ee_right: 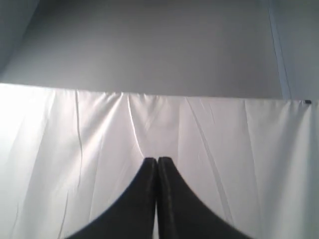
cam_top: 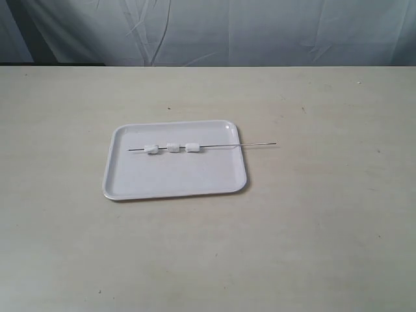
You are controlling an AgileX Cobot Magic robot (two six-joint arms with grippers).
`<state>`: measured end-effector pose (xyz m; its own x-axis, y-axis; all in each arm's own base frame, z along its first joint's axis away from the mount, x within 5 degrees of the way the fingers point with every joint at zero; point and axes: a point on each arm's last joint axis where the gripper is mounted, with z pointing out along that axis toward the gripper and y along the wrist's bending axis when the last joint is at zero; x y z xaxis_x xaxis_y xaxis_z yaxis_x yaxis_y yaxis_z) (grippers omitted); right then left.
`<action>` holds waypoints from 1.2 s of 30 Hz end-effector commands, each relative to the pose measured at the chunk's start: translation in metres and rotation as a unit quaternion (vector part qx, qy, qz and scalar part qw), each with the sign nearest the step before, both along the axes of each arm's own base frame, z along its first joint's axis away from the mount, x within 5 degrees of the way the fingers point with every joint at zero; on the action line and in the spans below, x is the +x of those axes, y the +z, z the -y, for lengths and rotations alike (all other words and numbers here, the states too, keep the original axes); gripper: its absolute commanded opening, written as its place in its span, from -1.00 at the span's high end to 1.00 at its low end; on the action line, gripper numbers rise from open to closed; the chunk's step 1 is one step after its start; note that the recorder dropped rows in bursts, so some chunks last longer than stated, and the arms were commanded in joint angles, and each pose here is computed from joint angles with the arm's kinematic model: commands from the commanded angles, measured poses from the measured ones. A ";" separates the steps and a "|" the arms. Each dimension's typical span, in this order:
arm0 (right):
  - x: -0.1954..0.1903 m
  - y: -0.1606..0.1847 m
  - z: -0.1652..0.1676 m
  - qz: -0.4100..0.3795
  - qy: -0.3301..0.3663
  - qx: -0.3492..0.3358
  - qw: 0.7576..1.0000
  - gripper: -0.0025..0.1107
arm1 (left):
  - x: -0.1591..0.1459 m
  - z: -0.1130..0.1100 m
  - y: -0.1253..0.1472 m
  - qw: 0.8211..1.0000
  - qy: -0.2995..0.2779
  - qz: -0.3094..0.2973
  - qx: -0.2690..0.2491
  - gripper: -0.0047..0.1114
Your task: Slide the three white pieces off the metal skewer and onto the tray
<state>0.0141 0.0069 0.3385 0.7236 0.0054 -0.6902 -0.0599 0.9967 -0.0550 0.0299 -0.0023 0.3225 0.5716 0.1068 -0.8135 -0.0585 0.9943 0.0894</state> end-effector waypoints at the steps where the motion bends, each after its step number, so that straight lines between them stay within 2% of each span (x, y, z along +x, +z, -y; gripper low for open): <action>1: 0.037 0.027 0.003 -0.149 -0.021 -0.002 0.989 0.96 | 0.026 -0.002 0.016 0.996 -0.001 -0.089 -0.013 0.92; 2: 0.048 0.029 0.003 -0.182 -0.024 -0.002 0.983 0.96 | 0.033 -0.003 0.018 0.991 0.001 -0.133 -0.023 0.92; 3: 0.072 0.028 0.004 -0.244 -0.029 -0.002 0.969 0.96 | 0.048 -0.005 0.015 0.977 0.008 -0.209 -0.031 0.92; 4: 0.082 0.026 0.004 -0.268 -0.030 -0.003 0.963 0.96 | 0.056 -0.006 0.014 0.971 0.011 -0.236 -0.032 0.92; 5: 0.109 0.019 0.004 -0.328 -0.033 -0.004 0.944 0.96 | 0.071 -0.006 0.009 0.963 0.013 -0.269 -0.029 0.92; 7: 0.146 -0.001 0.005 -0.430 -0.045 -0.016 0.902 0.96 | 0.095 -0.007 -0.003 0.943 0.016 -0.330 -0.029 0.92; 8: 0.167 -0.018 0.006 -0.501 -0.050 -0.020 0.864 0.96 | 0.111 -0.009 -0.018 0.918 0.019 -0.394 -0.035 0.92; 9: 0.177 -0.027 0.004 -0.538 -0.049 -0.024 0.841 0.96 | 0.118 -0.009 -0.027 0.904 0.019 -0.426 -0.044 0.92; 10: 0.194 -0.044 -0.002 -0.587 -0.042 -0.051 0.807 0.96 | 0.129 -0.008 -0.040 0.881 0.014 -0.469 -0.055 0.92; 11: 0.204 -0.052 -0.008 -0.608 -0.036 -0.076 0.789 0.96 | 0.136 -0.006 -0.047 0.872 0.009 -0.486 -0.053 0.92; 13: 0.224 -0.070 -0.025 -0.640 -0.019 -0.176 0.747 0.96 | 0.153 0.003 -0.062 0.854 -0.007 -0.520 -0.013 0.92; 14: 0.235 -0.079 -0.035 -0.658 -0.009 -0.220 0.720 0.96 | 0.164 0.010 -0.072 0.837 -0.019 -0.545 0.046 0.92; 19: 0.256 -0.093 -0.066 -0.689 0.026 -0.330 0.645 0.96 | 0.187 0.035 -0.085 0.789 -0.058 -0.599 0.127 0.92; 23: 0.268 -0.096 -0.090 -0.684 0.065 -0.395 0.610 0.95 | 0.204 0.053 -0.090 0.760 -0.082 -0.618 0.185 0.92; 26: 0.274 -0.102 -0.101 -0.675 0.097 -0.453 0.574 0.95 | 0.215 0.063 -0.096 0.729 -0.095 -0.637 0.230 0.92; 30: 0.284 -0.111 -0.110 -0.669 0.135 -0.487 0.545 0.95 | 0.229 0.072 -0.108 0.691 -0.115 -0.666 0.254 0.92; 32: 0.288 -0.114 -0.114 -0.668 0.151 -0.495 0.535 0.95 | 0.236 0.076 -0.114 0.669 -0.127 -0.684 0.260 0.92; 36: 0.301 -0.123 -0.120 -0.682 0.165 -0.496 0.511 0.95 | 0.251 0.082 -0.131 0.602 -0.139 -0.741 0.262 0.92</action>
<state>0.3075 0.1231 0.2183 -0.3665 -0.8645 -0.3438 -0.8596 0.4561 -0.2304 0.2728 -0.0788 0.2020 -0.6488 0.6232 -0.4366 0.6048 0.7706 0.2012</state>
